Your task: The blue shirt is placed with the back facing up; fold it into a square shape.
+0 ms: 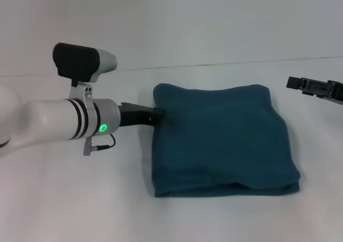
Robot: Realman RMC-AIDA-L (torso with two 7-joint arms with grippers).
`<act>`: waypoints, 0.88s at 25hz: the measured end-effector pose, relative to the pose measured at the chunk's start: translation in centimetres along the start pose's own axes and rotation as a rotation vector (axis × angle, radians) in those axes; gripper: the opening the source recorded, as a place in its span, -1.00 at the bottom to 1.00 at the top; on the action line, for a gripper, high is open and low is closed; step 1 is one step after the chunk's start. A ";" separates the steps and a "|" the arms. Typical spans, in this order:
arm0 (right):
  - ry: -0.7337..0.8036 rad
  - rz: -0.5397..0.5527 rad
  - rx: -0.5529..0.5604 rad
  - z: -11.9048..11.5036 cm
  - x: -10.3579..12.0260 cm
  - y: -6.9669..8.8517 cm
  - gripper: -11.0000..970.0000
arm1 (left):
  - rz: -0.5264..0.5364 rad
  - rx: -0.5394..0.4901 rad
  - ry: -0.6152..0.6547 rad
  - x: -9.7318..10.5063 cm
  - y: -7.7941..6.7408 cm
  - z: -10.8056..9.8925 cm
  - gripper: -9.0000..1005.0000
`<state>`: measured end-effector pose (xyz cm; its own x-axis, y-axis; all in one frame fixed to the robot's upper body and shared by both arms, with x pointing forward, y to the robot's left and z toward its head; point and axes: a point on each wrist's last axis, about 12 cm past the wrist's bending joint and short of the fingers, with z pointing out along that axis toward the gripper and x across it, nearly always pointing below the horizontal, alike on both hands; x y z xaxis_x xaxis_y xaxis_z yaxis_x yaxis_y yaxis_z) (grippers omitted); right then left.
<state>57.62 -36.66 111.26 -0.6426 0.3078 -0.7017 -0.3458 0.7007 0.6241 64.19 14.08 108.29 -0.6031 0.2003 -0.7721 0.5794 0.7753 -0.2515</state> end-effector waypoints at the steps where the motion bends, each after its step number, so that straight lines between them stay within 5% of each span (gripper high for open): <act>1: 0.000 0.000 -0.001 0.0 0.0 0.0 0.89 | 0.001 -0.002 -0.001 -0.1 0.1 0.0 -0.98; 11: 0.003 0.006 -0.002 0.0 0.3 0.0 0.89 | -0.001 -0.039 -0.007 -0.4 1.7 -0.9 -0.98; 22: 0.003 0.005 -0.002 0.0 0.2 0.0 0.89 | 0.025 0.055 0.016 -0.2 0.3 -0.9 -0.85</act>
<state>57.47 -36.58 111.09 -0.6465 0.3094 -0.6974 -0.3438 0.6979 0.6283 63.96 14.84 108.92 -0.5967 0.2289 -0.7691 0.6231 0.7361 -0.2644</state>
